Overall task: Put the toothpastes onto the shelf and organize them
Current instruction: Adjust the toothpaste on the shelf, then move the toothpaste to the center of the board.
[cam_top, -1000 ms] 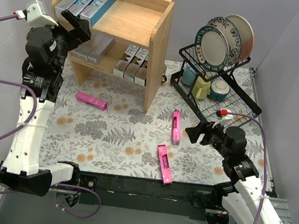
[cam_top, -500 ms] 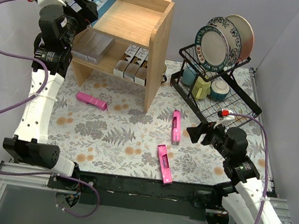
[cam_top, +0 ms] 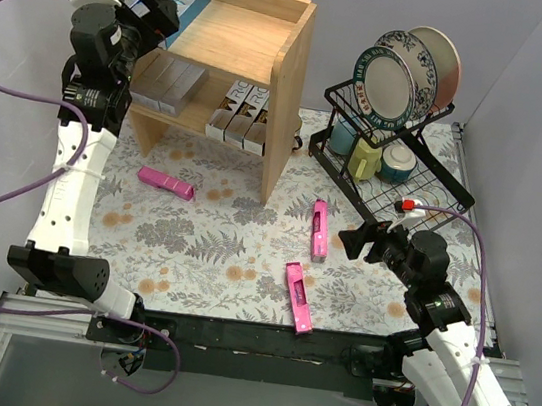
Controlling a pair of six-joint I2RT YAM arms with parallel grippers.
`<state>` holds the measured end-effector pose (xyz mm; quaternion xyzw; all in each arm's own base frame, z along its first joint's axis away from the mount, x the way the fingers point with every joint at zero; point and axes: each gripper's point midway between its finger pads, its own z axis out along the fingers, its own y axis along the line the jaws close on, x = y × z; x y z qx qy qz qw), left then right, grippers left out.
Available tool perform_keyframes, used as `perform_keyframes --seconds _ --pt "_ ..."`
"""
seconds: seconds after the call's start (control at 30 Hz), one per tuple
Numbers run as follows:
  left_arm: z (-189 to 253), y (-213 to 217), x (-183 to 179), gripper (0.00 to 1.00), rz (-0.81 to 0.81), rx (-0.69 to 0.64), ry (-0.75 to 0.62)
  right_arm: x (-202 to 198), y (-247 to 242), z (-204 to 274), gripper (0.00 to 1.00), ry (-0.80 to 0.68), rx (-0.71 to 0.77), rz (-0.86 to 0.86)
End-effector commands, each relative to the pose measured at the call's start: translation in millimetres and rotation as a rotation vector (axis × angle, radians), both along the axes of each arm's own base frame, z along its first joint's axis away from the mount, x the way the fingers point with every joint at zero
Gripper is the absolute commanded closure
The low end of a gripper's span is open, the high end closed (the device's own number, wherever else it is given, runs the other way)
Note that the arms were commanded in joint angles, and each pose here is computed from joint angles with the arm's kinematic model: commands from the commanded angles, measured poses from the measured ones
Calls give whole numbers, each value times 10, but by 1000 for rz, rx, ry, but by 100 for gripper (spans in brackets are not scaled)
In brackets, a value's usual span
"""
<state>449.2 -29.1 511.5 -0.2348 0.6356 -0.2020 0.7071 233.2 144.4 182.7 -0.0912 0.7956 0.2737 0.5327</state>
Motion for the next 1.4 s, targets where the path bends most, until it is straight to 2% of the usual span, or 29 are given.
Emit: perform_keyframes --seconds 0.0,0.23,0.27,0.37,0.43,0.47,0.5,0.57,0.6,0.67,0.7,0.77,0.8,0.83,0.9,0.93,0.97,1.0,1.03,1.07,1.13,1.17,1.37 --pt "401 30 -207 3 -3 33 -92 48 -21 267 16 -77 11 -11" --pt "456 81 -463 2 13 101 -105 30 -21 294 16 -84 14 -8" --pt "523 125 -596 2 34 115 -123 33 -25 294 16 -85 13 -9" --pt "308 224 -711 2 81 125 -77 26 -21 306 16 -88 15 -6" --pt "230 341 -918 2 140 124 -67 20 -17 295 16 -84 15 -3" --pt "-45 373 -898 2 154 134 -8 21 -13 288 16 -80 16 -2" --pt "-62 428 -1048 2 181 132 -12 22 -8 291 16 -83 16 1" --pt "-303 458 -1116 2 192 142 33 22 1 291 16 -82 19 5" --pt "-607 461 -1097 2 191 140 101 21 6 277 16 -77 19 8" --pt "-836 474 -1201 2 196 130 140 22 17 273 16 -74 21 12" --pt "-1180 473 -1193 2 195 125 213 23 20 273 16 -74 21 13" --pt "-1427 504 -1254 2 213 112 257 23 19 262 16 -74 19 14" --pt "-1741 507 -1253 2 214 116 324 22 20 254 16 -71 20 13" --pt "-1859 511 -1267 2 218 108 347 22 19 247 16 -70 19 13" --pt "-2078 504 -1264 2 212 116 384 21 25 247 16 -70 20 16" --pt "-2330 513 -1267 2 202 164 434 18 26 251 17 -71 21 18" --pt "-2435 486 -1250 2 174 199 443 19 27 255 16 -72 22 18" --pt "-2410 457 -1170 2 147 247 393 21 28 247 16 -71 21 18" --pt "-2702 442 -1164 2 117 296 430 23 31 232 17 -69 21 19" --pt "-2767 430 -1141 2 96 349 423 21 36 213 16 -68 21 22" --pt "-2858 438 -1045 2 99 381 387 25 56 201 16 -64 25 32" --pt "-3064 469 -1052 2 108 394 416 23 64 209 16 -64 28 36" --pt "-3369 731 -733 2 212 431 489 21 72 163 17 -59 20 42"
